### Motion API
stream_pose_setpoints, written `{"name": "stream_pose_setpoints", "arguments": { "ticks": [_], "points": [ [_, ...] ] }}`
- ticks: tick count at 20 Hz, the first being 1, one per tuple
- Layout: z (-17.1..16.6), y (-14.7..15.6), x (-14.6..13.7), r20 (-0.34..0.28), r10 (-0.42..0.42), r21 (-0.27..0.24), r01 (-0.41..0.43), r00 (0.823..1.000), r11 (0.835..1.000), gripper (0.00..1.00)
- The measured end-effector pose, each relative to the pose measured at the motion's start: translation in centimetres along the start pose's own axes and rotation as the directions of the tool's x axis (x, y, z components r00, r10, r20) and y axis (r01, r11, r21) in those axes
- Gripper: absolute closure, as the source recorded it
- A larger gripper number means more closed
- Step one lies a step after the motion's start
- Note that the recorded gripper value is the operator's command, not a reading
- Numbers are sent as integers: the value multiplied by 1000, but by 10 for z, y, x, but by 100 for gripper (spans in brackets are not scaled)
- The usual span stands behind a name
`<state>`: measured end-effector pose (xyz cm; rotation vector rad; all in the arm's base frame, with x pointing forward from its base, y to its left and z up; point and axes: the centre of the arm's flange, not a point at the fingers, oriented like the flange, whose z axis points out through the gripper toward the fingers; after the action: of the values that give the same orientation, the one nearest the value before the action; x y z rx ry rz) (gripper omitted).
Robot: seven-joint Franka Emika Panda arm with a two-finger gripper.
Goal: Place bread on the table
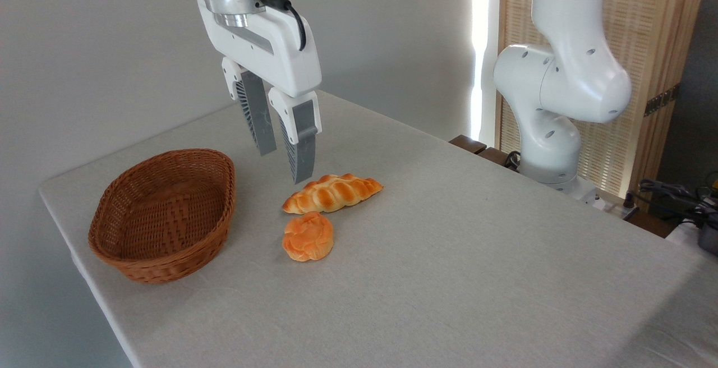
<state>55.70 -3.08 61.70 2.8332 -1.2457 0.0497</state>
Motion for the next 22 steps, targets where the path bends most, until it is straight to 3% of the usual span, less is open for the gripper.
{"name": "stream_pose_setpoints", "arguments": {
  "ticks": [22],
  "points": [
    [-1, 3, 3, -3, 6, -2, -6, 1000, 1000, 0]
  ]
}}
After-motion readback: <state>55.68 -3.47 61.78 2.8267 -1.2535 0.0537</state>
